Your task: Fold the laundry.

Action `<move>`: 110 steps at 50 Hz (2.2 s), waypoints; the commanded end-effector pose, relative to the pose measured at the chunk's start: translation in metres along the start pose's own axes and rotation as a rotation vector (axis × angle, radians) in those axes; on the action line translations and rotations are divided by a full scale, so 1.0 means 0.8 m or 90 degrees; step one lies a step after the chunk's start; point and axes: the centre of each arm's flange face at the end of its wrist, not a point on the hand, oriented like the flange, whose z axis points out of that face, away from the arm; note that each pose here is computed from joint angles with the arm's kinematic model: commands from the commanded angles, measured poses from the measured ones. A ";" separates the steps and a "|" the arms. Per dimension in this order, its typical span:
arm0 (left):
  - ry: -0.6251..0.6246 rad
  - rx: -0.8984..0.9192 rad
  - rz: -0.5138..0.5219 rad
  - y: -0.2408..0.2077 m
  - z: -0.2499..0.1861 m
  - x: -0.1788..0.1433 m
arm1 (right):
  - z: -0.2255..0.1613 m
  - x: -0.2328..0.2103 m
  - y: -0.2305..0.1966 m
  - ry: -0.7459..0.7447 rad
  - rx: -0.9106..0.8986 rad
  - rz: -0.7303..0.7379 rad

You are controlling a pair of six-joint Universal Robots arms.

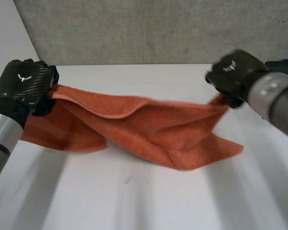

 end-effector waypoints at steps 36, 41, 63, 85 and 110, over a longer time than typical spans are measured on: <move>-0.101 0.261 -0.079 -0.044 0.175 -0.048 | 0.114 0.106 0.007 0.277 0.165 0.186; -0.049 0.132 -0.075 0.033 0.137 -0.008 | 0.118 0.050 0.062 0.163 0.049 0.203; 0.013 -0.106 0.188 0.201 0.088 0.018 | 0.110 -0.052 0.182 0.029 -0.130 0.207; 0.033 -0.135 0.179 0.159 0.016 0.011 | 0.078 -0.044 0.180 0.035 -0.144 0.158; 0.218 -0.302 0.247 0.160 -0.018 0.031 | 0.037 -0.034 0.239 -0.060 -0.360 -0.011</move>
